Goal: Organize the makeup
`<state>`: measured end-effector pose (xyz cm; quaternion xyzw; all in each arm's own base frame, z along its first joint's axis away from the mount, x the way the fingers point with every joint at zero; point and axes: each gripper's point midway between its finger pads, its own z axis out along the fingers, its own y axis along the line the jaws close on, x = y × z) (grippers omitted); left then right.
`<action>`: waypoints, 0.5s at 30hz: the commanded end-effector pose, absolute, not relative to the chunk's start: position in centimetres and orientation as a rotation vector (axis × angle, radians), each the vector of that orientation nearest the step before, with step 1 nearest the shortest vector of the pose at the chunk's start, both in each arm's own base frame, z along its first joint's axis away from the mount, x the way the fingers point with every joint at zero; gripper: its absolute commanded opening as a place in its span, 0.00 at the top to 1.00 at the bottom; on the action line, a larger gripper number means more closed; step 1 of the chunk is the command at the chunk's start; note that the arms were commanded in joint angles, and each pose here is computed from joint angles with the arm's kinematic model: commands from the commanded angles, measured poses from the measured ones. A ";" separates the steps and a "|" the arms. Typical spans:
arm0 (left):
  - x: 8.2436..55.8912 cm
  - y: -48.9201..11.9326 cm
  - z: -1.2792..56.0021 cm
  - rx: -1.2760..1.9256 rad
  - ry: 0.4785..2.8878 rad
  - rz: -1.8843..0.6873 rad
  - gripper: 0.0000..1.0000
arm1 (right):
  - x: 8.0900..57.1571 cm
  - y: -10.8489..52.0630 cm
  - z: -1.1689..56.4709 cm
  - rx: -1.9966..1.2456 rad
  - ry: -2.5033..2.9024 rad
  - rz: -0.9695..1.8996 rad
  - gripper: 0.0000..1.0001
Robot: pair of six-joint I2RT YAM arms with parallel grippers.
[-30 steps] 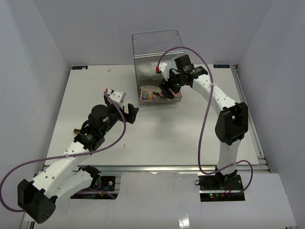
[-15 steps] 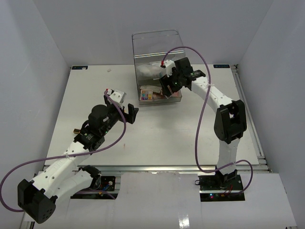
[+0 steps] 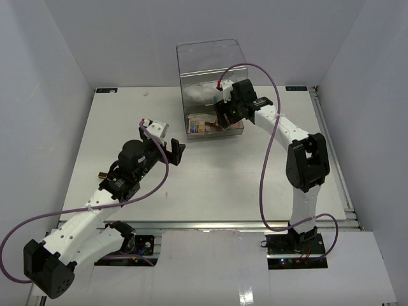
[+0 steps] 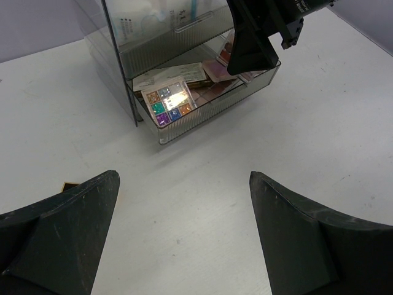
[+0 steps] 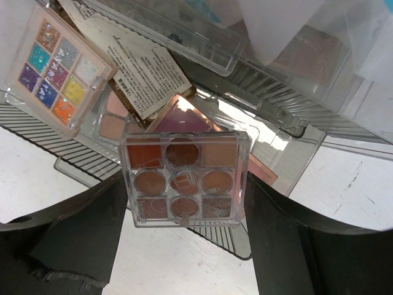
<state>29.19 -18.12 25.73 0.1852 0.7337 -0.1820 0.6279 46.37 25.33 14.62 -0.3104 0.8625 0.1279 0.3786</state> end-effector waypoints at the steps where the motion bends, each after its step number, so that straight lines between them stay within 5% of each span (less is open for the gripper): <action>1: 29.0 -17.8 26.1 0.427 1.668 -0.409 0.02 | 46.8 24.9 15.9 -0.740 2.161 0.318 0.78; 15: 29.0 -18.0 26.1 0.430 1.669 -0.415 0.02 | 44.8 23.9 16.8 -0.541 2.165 0.364 0.79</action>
